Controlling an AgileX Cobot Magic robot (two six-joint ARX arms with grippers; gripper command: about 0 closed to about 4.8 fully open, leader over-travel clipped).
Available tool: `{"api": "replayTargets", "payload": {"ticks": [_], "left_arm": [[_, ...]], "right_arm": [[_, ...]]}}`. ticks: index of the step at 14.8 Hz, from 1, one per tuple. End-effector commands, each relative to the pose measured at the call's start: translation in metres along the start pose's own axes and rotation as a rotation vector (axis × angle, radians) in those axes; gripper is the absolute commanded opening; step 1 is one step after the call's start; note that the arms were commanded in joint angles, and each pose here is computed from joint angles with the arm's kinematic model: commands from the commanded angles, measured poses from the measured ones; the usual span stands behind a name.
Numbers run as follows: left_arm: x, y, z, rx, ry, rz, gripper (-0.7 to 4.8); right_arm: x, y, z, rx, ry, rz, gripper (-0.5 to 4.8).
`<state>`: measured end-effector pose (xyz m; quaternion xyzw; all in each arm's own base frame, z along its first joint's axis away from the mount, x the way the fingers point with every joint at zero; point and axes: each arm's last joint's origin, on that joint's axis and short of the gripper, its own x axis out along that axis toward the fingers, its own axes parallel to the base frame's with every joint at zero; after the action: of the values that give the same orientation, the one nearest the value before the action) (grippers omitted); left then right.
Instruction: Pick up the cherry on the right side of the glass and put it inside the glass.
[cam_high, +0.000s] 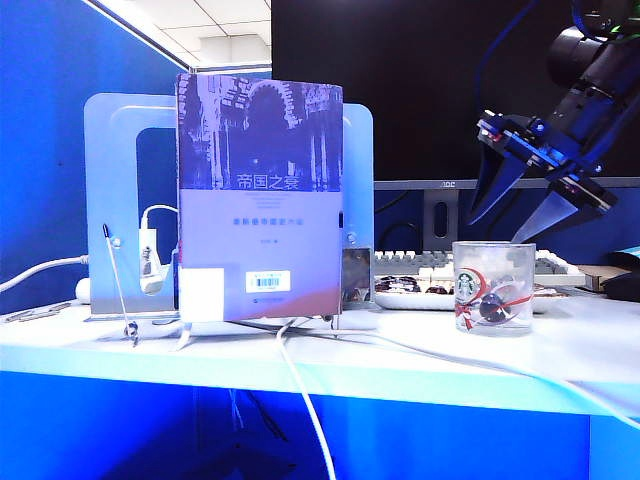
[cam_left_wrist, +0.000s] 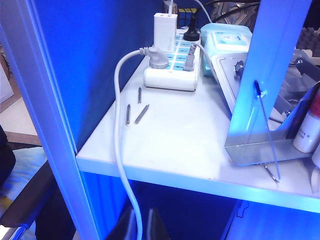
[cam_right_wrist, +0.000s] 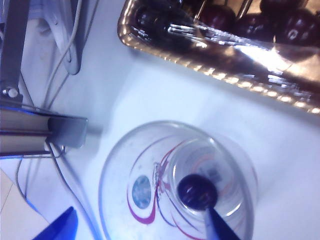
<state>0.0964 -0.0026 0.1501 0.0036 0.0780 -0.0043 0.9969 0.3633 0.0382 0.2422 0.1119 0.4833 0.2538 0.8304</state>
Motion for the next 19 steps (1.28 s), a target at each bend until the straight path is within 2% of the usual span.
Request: {"api": "replayTargets", "payload": {"ticks": [1, 3, 4, 5, 6, 11, 12, 14, 19], "left_arm": [[0.000, 0.000, -0.001, -0.003, 0.011, -0.003, 0.53], [0.000, 0.000, -0.001, -0.003, 0.011, -0.004, 0.53], [0.000, 0.000, -0.001, -0.003, 0.011, -0.003, 0.53], [0.000, 0.000, -0.001, -0.003, 0.011, -0.004, 0.53], [0.000, 0.000, -0.001, -0.003, 0.011, -0.003, 0.53], [0.000, 0.000, -0.001, -0.003, 0.011, -0.003, 0.53], [0.000, 0.000, -0.001, -0.003, 0.011, -0.004, 0.53], [0.000, 0.000, -0.001, -0.003, 0.011, -0.004, 0.53], [0.000, 0.000, -0.001, -0.003, 0.011, -0.004, 0.53]], "right_arm": [[-0.011, 0.007, 0.012, -0.032, -0.054, 0.004, 3.31], [-0.029, 0.017, 0.025, -0.066, -0.112, 0.003, 1.93], [-0.040, 0.024, 0.029, -0.086, -0.147, 0.003, 0.91], [-0.053, 0.031, 0.033, -0.110, -0.188, 0.003, 0.30], [-0.064, 0.038, 0.036, -0.129, -0.221, 0.003, 0.03], [-0.139, 0.080, 0.035, -0.250, -0.435, -0.010, -0.01], [-0.183, 0.104, 0.019, -0.297, -0.554, -0.067, -0.01], [-0.219, 0.123, 0.000, -0.332, -0.658, -0.114, -0.01], [-0.303, 0.170, -0.072, -0.413, -0.930, -0.202, -0.01]]}}
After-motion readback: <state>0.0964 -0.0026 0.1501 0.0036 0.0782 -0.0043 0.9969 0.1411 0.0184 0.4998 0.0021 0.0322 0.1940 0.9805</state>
